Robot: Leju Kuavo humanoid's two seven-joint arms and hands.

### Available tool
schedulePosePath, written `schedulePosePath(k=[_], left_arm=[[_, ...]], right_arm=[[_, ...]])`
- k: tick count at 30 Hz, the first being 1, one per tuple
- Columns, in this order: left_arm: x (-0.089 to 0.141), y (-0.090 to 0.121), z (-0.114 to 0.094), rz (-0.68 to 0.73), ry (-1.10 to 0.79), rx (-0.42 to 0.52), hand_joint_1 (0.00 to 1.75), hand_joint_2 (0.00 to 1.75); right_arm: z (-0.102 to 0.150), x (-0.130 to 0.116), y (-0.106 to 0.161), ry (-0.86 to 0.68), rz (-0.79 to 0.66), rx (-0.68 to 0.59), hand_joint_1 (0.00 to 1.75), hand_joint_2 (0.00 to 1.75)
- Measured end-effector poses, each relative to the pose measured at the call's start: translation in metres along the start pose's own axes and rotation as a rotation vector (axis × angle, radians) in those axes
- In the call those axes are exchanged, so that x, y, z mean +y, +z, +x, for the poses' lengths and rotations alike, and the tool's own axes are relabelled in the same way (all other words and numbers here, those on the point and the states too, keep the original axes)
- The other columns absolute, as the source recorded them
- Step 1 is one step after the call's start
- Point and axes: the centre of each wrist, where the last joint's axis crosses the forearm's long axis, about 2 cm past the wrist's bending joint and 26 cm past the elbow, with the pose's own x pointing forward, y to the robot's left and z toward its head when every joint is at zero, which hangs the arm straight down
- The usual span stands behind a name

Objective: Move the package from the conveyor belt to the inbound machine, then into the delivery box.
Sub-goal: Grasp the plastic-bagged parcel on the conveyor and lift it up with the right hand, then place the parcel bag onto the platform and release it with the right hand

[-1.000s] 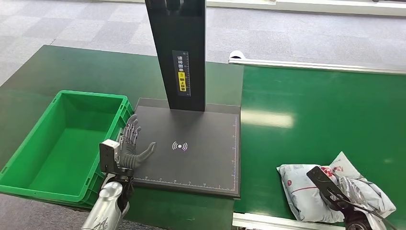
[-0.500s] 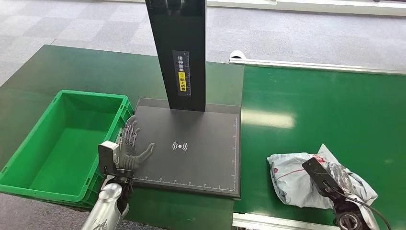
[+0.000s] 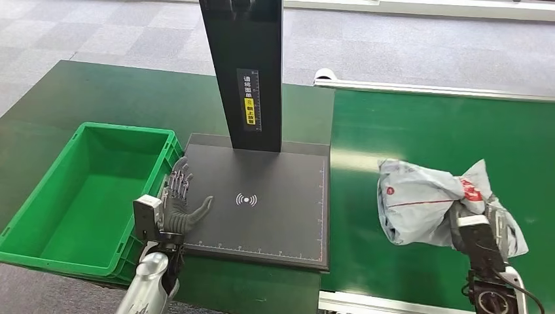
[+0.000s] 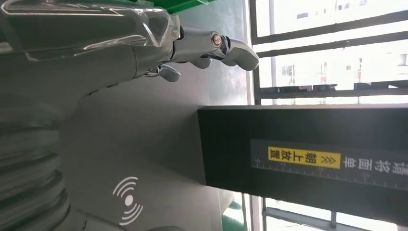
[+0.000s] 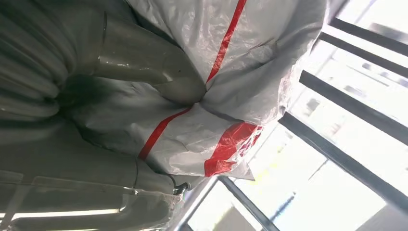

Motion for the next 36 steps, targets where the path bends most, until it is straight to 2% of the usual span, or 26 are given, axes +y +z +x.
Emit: schedulePosePath(k=[3, 6, 10, 16, 19, 22, 27, 30, 36], left_arm=[[-0.008, -0.001, 0.001, -0.002, -0.029, -0.004, 0.00, 1.75], [-0.017, -0.003, 0.001, -0.021, -0.048, -0.010, 0.00, 1.75], [-0.028, -0.006, 0.003, -0.060, -0.036, -0.016, 0.00, 1.75], [-0.038, -0.007, 0.002, -0.095, -0.014, -0.014, 0.00, 1.75], [-0.043, -0.010, 0.003, -0.114, -0.001, -0.015, 0.00, 1.75], [-0.050, -0.014, 0.004, -0.136, 0.009, -0.017, 0.00, 1.75], [-0.058, -0.017, 0.002, -0.163, 0.022, -0.008, 0.00, 1.75], [-0.059, -0.016, 0.001, -0.168, 0.023, -0.001, 0.00, 1.75], [-0.060, -0.015, 0.000, -0.174, 0.023, 0.007, 0.00, 1.75]], right_arm=[[0.016, -0.006, -0.003, -0.038, -0.045, -0.141, 1.75, 1.75], [0.030, -0.005, -0.012, -0.012, -0.033, -0.227, 1.75, 1.75], [0.050, 0.008, -0.034, 0.079, 0.004, -0.309, 1.75, 1.75], [0.075, 0.029, -0.060, 0.129, 0.077, -0.394, 1.75, 1.75], [0.083, 0.054, -0.077, 0.232, 0.206, -0.412, 1.75, 1.75], [0.088, 0.093, -0.093, 0.327, 0.390, -0.417, 1.75, 1.75], [0.088, 0.150, -0.098, 0.376, 0.666, -0.406, 1.75, 1.75], [0.087, 0.164, -0.098, 0.394, 0.737, -0.405, 1.75, 1.75], [0.086, 0.173, -0.102, 0.419, 0.793, -0.396, 1.75, 1.75]])
